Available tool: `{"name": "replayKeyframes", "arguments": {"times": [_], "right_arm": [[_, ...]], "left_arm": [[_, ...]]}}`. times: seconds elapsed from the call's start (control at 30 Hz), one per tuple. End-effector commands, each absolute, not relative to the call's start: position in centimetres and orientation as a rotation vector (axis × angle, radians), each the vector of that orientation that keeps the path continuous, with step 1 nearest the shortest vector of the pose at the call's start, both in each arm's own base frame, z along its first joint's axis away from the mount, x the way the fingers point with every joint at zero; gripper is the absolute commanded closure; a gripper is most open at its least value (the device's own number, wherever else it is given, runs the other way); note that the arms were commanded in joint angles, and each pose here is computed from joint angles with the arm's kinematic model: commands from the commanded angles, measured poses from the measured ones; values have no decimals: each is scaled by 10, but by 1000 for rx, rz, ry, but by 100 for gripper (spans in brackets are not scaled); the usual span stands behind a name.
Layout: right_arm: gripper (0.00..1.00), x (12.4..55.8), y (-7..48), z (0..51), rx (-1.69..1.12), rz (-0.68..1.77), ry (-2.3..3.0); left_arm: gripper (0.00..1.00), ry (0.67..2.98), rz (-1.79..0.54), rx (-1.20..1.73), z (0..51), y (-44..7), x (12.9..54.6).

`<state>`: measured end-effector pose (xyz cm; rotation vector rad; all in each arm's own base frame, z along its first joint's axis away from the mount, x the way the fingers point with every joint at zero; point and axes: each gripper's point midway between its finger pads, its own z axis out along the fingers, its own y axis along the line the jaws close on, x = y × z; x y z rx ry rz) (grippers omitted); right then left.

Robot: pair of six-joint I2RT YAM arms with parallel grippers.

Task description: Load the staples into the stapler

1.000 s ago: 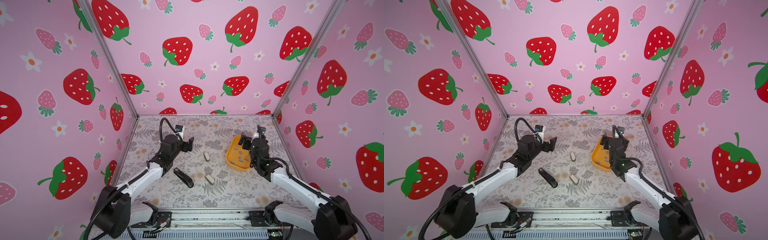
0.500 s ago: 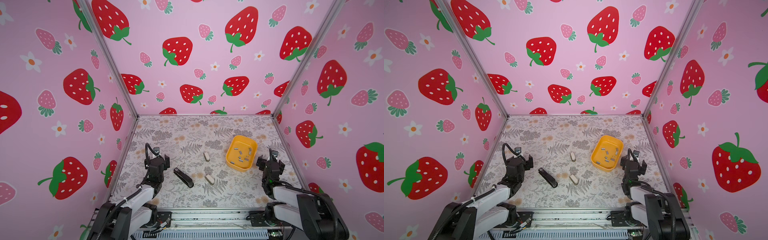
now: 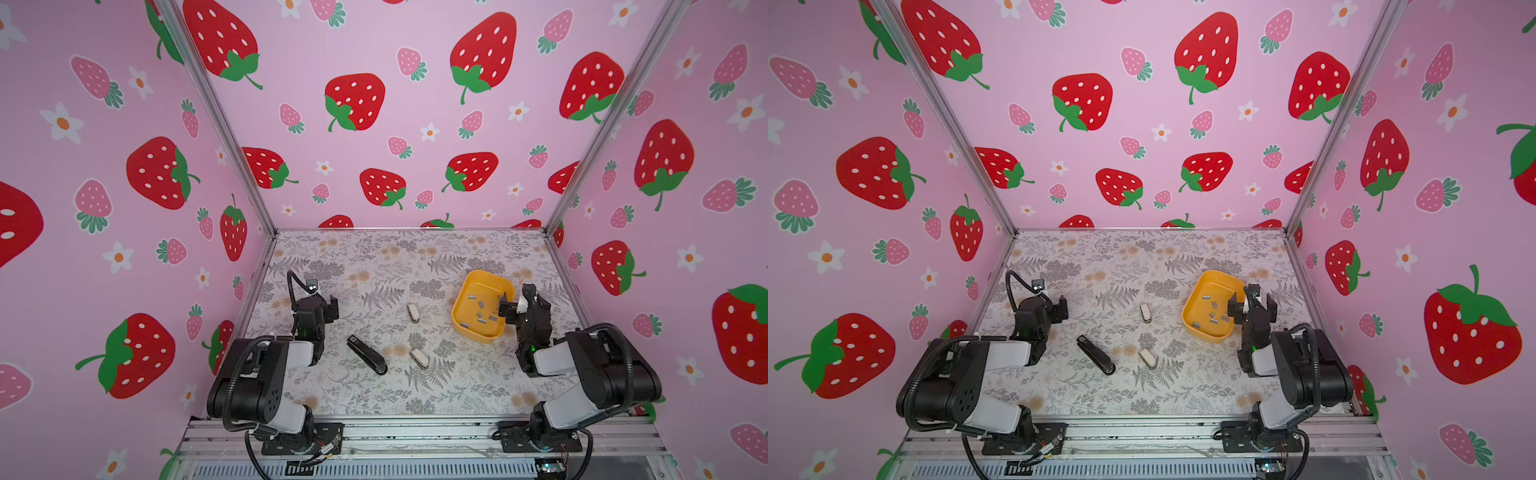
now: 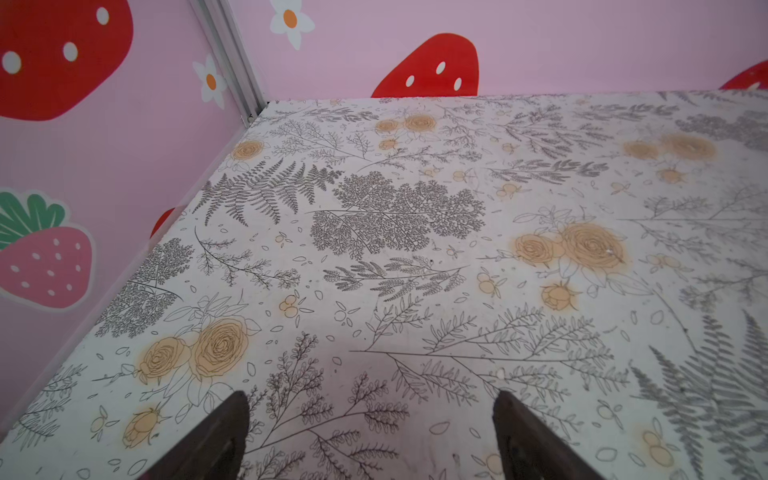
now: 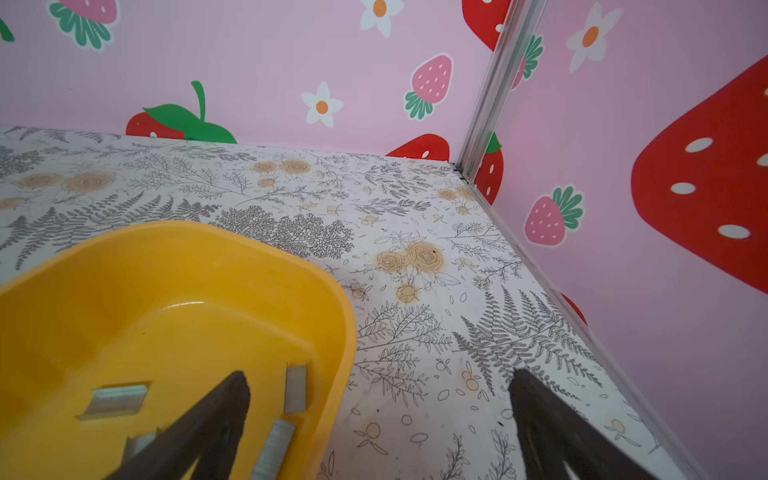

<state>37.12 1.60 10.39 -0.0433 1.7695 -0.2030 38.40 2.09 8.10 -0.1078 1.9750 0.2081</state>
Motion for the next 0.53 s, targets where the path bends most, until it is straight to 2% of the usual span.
{"name": "replayKeyframes", "arguments": {"times": [0.0, 0.27, 0.3, 0.5], "right_arm": [[1, 378, 17, 123, -46, -197, 1697], [1, 378, 17, 122, -45, -196, 1700], [1, 379, 17, 123, -48, -194, 1700], [1, 379, 17, 123, -45, -191, 1699]], "left_arm": [[7, 1949, 107, -60, 88, 6, 393], [4, 1994, 72, -104, 85, 15, 402], [0, 1993, 70, -102, 86, 15, 402], [1, 1992, 70, -101, 86, 15, 402]]}}
